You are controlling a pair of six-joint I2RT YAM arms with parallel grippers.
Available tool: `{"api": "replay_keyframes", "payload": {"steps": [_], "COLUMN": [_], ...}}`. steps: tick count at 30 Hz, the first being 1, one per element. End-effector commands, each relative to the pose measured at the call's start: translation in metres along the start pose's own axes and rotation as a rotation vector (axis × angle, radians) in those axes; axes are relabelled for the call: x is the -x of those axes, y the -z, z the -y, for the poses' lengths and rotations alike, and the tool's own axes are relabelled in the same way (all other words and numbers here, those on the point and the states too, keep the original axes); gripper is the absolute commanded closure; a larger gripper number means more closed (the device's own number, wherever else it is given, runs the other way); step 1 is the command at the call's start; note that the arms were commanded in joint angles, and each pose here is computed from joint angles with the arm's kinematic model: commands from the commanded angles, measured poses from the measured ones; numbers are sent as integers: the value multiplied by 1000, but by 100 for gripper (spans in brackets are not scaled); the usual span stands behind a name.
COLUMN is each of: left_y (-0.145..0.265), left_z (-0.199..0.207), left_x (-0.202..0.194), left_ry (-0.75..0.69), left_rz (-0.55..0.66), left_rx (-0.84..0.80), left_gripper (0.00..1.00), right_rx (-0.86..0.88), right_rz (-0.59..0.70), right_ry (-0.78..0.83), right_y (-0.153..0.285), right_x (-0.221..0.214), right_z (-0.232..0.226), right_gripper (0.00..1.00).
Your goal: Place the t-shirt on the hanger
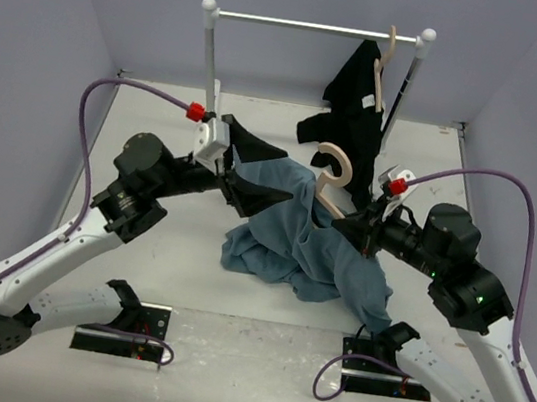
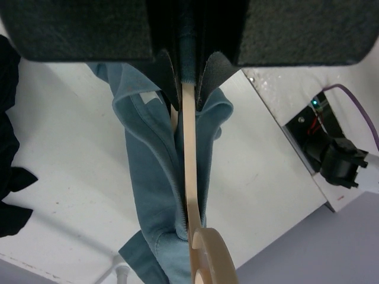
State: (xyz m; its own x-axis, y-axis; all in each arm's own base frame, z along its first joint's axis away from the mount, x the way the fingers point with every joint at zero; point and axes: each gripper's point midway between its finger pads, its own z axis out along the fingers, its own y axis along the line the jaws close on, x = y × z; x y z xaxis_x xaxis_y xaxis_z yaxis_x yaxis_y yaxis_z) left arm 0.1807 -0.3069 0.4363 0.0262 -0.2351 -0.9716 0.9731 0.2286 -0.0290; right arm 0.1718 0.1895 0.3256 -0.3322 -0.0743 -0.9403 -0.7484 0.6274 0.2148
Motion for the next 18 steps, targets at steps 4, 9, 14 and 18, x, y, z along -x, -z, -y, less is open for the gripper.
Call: {"api": "replay_keyframes", "payload": {"steps": [4, 9, 14, 18], "left_y": [-19, -18, -33, -46], "left_z": [-47, -35, -17, -9], "left_x": [-6, 2, -2, -18], "left_ry": [-45, -48, 19, 66], "left_rz": [-76, -59, -41, -68], "left_rx": [204, 148, 14, -82], "left_gripper": [28, 25, 32, 39], "right_rx": [64, 31, 68, 83], "right_rz": [183, 164, 129, 127], "right_ry": [10, 23, 6, 8], "right_y": [16, 21, 12, 11], "right_x": [50, 47, 47, 50], "right_z": [-21, -16, -21, -23], "right_gripper": [100, 100, 100, 100]}}
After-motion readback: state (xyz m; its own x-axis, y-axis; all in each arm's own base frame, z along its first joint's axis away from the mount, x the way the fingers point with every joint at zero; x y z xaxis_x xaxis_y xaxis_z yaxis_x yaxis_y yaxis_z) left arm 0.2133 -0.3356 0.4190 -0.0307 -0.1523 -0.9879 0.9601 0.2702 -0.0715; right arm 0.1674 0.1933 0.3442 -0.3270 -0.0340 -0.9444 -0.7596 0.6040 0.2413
